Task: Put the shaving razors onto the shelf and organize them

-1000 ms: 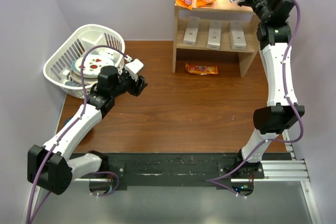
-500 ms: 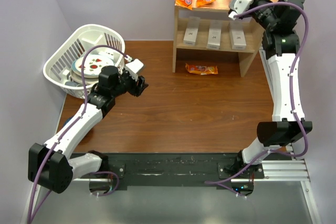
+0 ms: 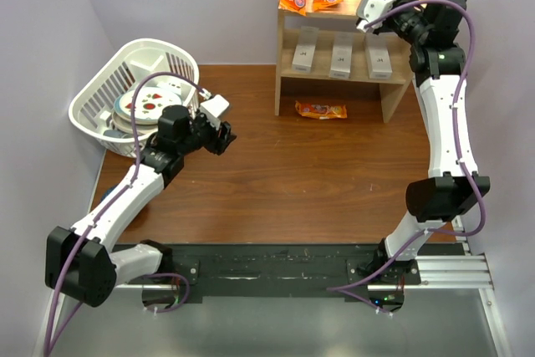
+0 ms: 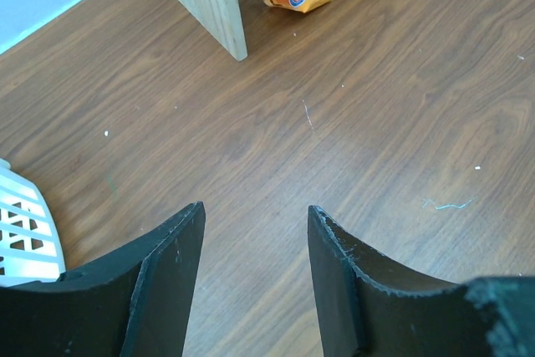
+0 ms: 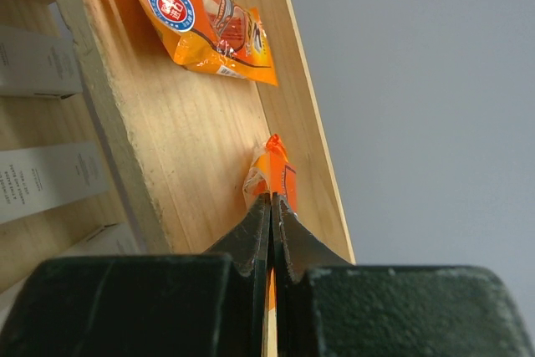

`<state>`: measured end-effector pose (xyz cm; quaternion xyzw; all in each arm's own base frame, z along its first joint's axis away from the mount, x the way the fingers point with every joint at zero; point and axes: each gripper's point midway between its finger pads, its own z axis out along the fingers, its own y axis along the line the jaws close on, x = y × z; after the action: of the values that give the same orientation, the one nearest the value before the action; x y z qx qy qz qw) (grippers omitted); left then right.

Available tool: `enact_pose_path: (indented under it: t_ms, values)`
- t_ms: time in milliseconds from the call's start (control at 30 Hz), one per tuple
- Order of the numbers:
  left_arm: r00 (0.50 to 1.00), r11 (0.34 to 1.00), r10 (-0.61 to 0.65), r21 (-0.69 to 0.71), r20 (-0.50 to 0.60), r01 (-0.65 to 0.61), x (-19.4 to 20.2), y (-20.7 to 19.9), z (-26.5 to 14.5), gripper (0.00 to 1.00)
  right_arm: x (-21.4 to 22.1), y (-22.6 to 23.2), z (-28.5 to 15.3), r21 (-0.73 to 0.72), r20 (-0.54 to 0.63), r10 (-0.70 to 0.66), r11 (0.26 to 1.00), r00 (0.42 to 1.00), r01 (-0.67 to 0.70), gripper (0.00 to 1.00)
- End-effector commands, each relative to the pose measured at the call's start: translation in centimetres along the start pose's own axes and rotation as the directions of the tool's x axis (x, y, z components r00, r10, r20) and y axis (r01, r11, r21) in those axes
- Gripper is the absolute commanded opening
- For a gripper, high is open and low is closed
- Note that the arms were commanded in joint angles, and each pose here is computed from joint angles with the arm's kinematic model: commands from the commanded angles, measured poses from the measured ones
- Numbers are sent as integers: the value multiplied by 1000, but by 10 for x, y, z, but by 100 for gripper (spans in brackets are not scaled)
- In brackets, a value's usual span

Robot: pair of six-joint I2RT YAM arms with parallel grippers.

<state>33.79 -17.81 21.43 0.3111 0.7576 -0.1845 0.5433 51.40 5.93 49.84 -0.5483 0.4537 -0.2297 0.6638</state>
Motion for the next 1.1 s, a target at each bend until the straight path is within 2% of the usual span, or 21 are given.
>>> enact_pose_path:
  t_ms: [0, 267, 900, 1067]
  values:
    - [999, 1000, -4, -5, 34, 4, -5, 4, 4, 57, -13, -23, -7, 51, 22, -41, 998, 999, 39, 0]
    - [999, 1000, 1, -8, 51, -1, -9, 6, 8, 57, -20, -13, -2, 13, 76, -31, 999, 997, 30, 0]
    - [999, 1000, -1, -6, 48, 2, -11, 8, 14, 58, -9, 13, 5, -48, 63, -75, 996, 995, 78, 0]
    - [999, 1000, -2, -5, 50, 3, -11, 8, 13, 58, -17, 26, 7, -82, 68, -128, 988, 989, 134, 0]
